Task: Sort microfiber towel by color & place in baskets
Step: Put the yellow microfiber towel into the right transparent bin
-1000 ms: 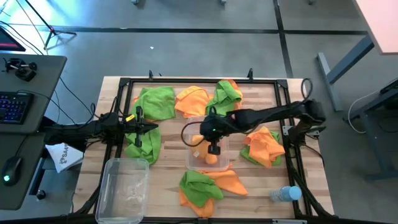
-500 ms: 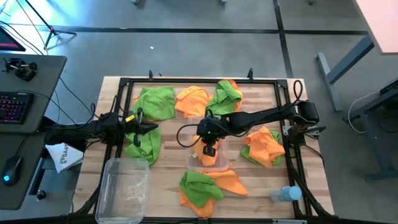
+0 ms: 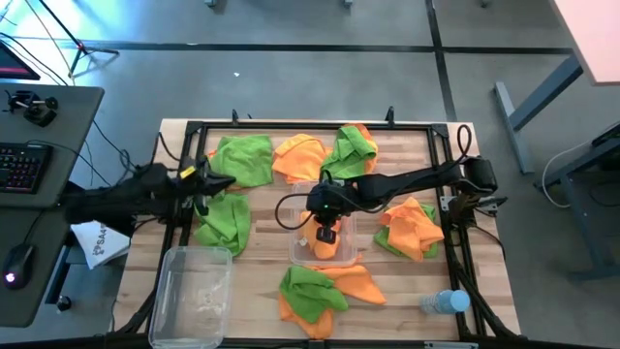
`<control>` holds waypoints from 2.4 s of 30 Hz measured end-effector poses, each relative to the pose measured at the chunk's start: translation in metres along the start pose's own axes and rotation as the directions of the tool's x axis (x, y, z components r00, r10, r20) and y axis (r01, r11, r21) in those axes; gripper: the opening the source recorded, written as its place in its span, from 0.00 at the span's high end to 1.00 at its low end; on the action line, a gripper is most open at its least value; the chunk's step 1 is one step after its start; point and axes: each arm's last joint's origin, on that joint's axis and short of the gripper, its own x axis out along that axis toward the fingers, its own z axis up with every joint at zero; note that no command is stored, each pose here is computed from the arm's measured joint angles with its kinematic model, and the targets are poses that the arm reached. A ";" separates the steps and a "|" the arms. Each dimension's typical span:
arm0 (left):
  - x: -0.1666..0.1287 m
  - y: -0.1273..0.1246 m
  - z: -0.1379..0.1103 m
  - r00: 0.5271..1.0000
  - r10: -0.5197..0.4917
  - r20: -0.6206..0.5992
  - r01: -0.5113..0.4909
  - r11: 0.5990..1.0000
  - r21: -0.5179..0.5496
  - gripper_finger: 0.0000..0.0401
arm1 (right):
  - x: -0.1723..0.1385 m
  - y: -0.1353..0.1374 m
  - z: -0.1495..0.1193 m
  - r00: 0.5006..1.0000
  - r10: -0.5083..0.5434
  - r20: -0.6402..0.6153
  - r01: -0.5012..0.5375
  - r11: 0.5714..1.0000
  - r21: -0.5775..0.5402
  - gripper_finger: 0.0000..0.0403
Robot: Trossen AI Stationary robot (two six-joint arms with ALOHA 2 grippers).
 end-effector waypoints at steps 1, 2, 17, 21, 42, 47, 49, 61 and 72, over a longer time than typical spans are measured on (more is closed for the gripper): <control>0.000 -0.002 0.008 0.999 0.017 -0.032 -0.017 1.000 0.017 1.00 | -0.001 0.000 0.000 1.000 0.000 0.001 0.000 1.000 0.000 0.92; 0.000 -0.005 0.017 0.998 0.030 -0.063 -0.028 0.999 0.035 1.00 | -0.002 0.000 0.001 1.000 0.000 -0.003 0.000 1.000 0.000 0.92; 0.051 -0.037 0.109 0.975 0.104 -0.197 -0.043 0.955 0.295 1.00 | -0.060 0.008 0.042 1.000 0.017 0.005 -0.016 0.982 -0.188 0.65; 0.056 -0.044 0.132 0.984 0.094 -0.153 -0.035 0.936 0.351 1.00 | -0.064 0.007 0.039 0.999 0.000 -0.052 -0.012 0.974 -0.227 0.56; 0.059 -0.049 0.145 0.990 0.087 -0.109 -0.043 0.935 0.352 1.00 | -0.071 0.005 0.027 0.987 -0.011 -0.161 -0.032 0.966 -0.258 0.53; 0.059 -0.049 0.145 0.990 0.087 -0.109 -0.043 0.935 0.352 1.00 | -0.109 0.004 0.027 0.996 0.006 -0.086 -0.023 0.978 -0.206 0.53; 0.059 -0.049 0.145 0.990 0.087 -0.109 -0.043 0.935 0.352 1.00 | -0.126 0.003 0.025 0.998 0.012 -0.055 -0.020 0.989 -0.148 0.55; 0.061 -0.049 0.145 0.991 0.086 -0.105 -0.045 0.937 0.346 1.00 | -0.196 -0.005 -0.029 0.985 -0.145 0.092 0.132 0.981 0.140 0.97; 0.060 -0.045 0.148 0.933 0.239 -0.268 -0.176 0.955 0.239 1.00 | -0.219 -0.019 -0.122 0.971 -0.221 0.088 0.158 0.875 0.457 0.99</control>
